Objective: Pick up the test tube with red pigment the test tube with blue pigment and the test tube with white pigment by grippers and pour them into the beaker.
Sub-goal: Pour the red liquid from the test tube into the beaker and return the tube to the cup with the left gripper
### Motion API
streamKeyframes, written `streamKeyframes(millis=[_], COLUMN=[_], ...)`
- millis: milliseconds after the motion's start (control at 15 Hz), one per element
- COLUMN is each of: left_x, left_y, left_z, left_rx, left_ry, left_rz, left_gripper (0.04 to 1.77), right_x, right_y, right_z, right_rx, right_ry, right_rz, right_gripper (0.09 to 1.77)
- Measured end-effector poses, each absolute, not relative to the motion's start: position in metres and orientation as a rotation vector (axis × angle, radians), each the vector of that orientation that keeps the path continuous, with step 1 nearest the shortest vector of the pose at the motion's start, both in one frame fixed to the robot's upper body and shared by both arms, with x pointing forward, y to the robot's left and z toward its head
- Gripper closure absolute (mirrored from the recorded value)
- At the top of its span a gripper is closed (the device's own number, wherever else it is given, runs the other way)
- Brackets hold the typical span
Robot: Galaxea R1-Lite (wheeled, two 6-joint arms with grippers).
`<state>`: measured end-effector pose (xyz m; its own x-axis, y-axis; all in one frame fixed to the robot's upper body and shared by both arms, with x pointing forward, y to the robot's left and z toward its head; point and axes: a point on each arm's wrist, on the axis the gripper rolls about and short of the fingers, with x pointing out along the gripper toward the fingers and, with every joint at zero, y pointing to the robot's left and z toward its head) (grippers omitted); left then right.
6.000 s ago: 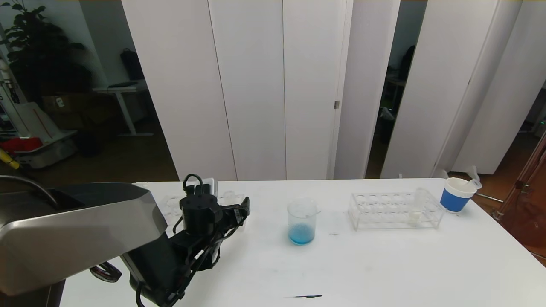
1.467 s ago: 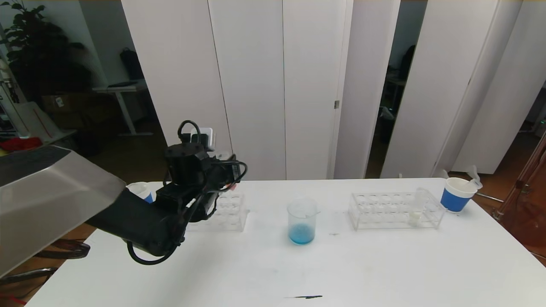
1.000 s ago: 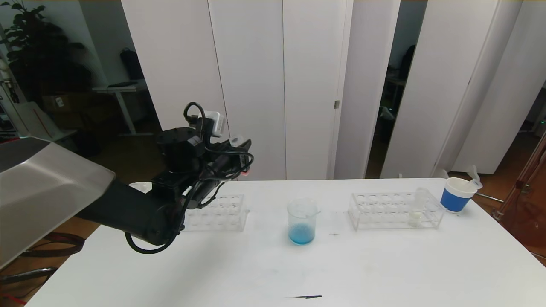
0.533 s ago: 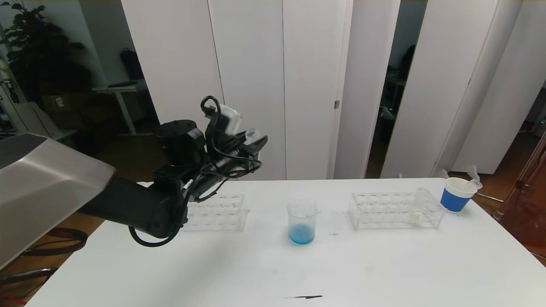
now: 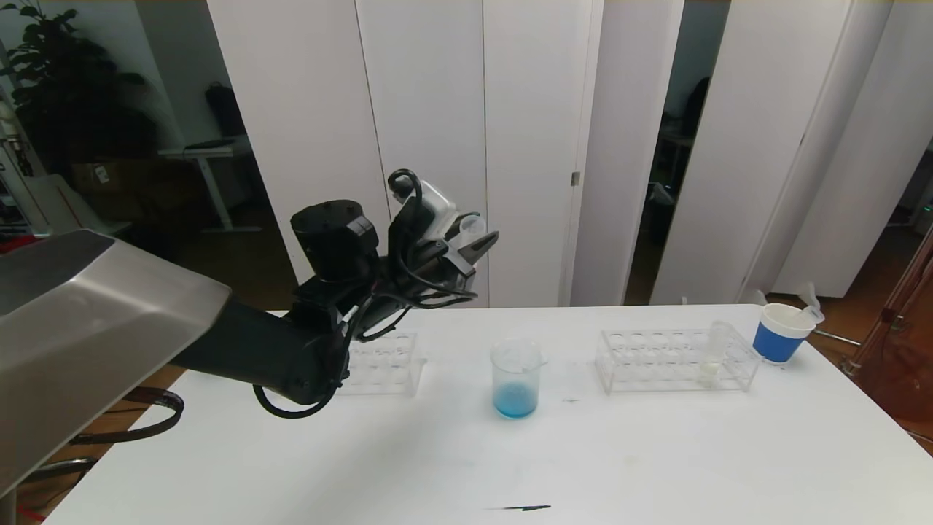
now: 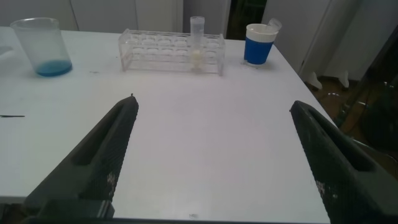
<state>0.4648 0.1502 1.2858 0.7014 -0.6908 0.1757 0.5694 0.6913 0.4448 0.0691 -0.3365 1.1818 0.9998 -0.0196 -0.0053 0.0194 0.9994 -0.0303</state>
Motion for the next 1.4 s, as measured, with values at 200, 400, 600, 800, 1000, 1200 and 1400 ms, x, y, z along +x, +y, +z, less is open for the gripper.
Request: streamKeyframes(millis=[200,400,600,800,1000,1200,1400], left_x=[0.47,0.48,0.493,0.498,0.496,0.493,0.494], left_y=[0.144,0.144,0.15,0.153,0.155,0.154,0.152], left_z=[1.282,1.286,1.294,1.291,1.278,1.267,1.26], left_rx=[0.477,0.508,0.585,0.66,0.743,0.811,0.88], left_ry=[-0.412,-0.451,-0.523,-0.562,-0.587,-0.606,-0.668], left_rz=[-0.78,-0.77,-0.73,-0.718,-0.719,-0.71,-0.675], left_gripper=[1.21,1.21,1.21,1.21,1.21,1.21,1.21], right_x=[0.069,0.069,0.069,0.069,0.069,0.069,0.069], right_y=[-0.337,-0.337,-0.337,-0.337,-0.337,-0.337,-0.337], right_z=[1.182,1.182,1.182,1.182,1.182,1.182,1.182], right_rx=[-0.03,-0.03,-0.03,-0.03,-0.03,-0.03,-0.03], right_ry=[0.006,0.005,0.006,0.006,0.006,0.005,0.005], right_rz=[-0.02,-0.02,-0.02,-0.02,-0.02,-0.02,-0.02], right_gripper=[0.11,0.11,0.11,0.11,0.11,0.11,0.11])
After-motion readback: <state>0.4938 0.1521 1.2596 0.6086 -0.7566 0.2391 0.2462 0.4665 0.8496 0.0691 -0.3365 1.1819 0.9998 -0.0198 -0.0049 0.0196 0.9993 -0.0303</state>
